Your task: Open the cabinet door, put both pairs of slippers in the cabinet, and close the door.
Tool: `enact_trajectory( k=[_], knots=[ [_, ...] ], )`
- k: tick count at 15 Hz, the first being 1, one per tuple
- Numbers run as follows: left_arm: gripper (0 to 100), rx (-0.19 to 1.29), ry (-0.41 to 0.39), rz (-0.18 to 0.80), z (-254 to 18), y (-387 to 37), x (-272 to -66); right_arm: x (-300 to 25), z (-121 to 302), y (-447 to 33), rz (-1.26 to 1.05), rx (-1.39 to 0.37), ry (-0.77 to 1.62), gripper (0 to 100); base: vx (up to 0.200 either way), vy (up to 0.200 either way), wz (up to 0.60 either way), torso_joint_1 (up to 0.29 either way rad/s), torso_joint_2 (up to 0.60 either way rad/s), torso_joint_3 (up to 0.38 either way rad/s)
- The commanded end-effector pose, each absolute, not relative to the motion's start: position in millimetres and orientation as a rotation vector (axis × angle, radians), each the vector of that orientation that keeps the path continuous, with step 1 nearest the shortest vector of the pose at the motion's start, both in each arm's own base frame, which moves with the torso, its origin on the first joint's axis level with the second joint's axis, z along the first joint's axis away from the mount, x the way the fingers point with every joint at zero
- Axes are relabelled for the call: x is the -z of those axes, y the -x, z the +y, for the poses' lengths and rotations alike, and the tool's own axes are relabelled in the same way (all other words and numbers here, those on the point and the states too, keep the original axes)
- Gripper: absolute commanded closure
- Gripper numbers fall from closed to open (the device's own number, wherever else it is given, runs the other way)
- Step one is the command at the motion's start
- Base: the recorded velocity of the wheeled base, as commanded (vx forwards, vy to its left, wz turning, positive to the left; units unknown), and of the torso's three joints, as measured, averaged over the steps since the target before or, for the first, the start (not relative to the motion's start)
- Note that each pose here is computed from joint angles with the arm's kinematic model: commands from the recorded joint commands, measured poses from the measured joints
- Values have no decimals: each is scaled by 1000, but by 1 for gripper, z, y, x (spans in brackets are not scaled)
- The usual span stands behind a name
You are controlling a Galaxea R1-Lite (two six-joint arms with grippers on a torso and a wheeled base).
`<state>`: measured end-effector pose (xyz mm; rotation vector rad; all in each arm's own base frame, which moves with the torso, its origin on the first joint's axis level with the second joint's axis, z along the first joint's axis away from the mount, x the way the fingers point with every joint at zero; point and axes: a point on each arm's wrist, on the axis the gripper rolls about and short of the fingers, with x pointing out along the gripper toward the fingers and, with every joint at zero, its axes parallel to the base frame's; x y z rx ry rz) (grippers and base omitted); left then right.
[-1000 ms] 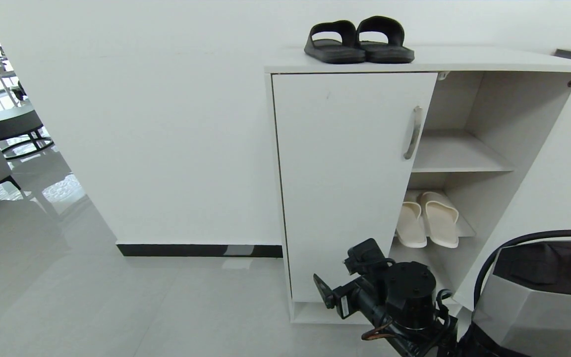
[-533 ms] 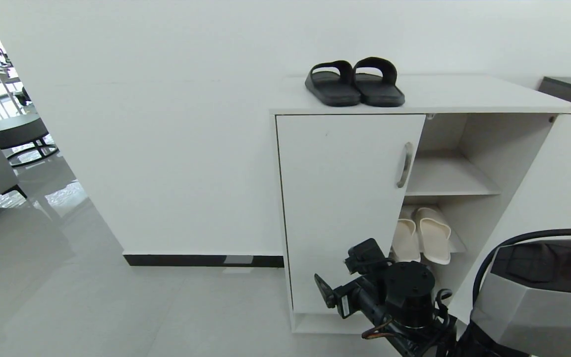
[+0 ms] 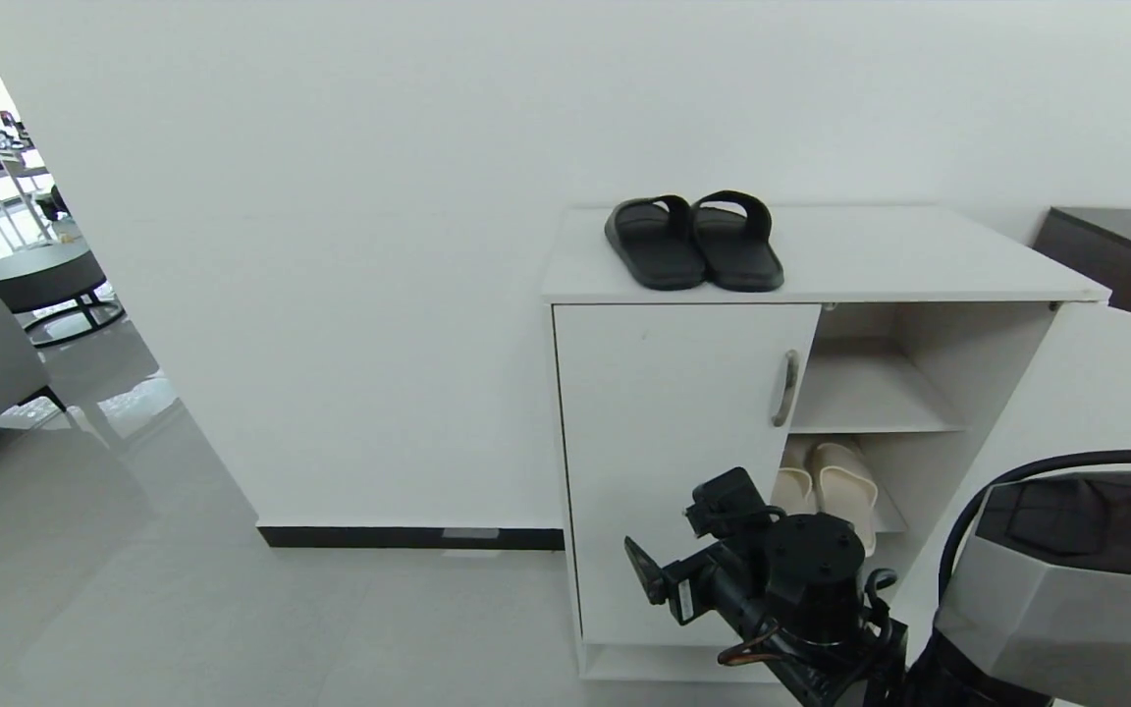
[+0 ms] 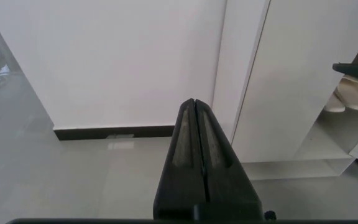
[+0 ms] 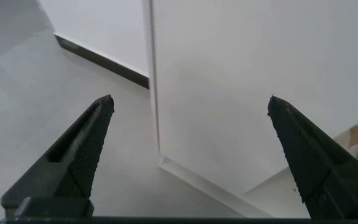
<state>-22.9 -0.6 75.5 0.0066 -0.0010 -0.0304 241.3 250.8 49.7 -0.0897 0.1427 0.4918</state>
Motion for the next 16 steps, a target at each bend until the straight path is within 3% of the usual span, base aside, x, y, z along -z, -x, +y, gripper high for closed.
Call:
enact_trajectory(
  k=[1,16],
  knots=[
    [100,31,-6,0,-1,23,-75,-49,250,-241,145,-491,91,0,0,0,0,276,-496,-251],
    [100,32,-6,0,-1,23,-75,-49,252,-237,148,-503,93,0,0,0,0,277,-550,-275]
  ],
)
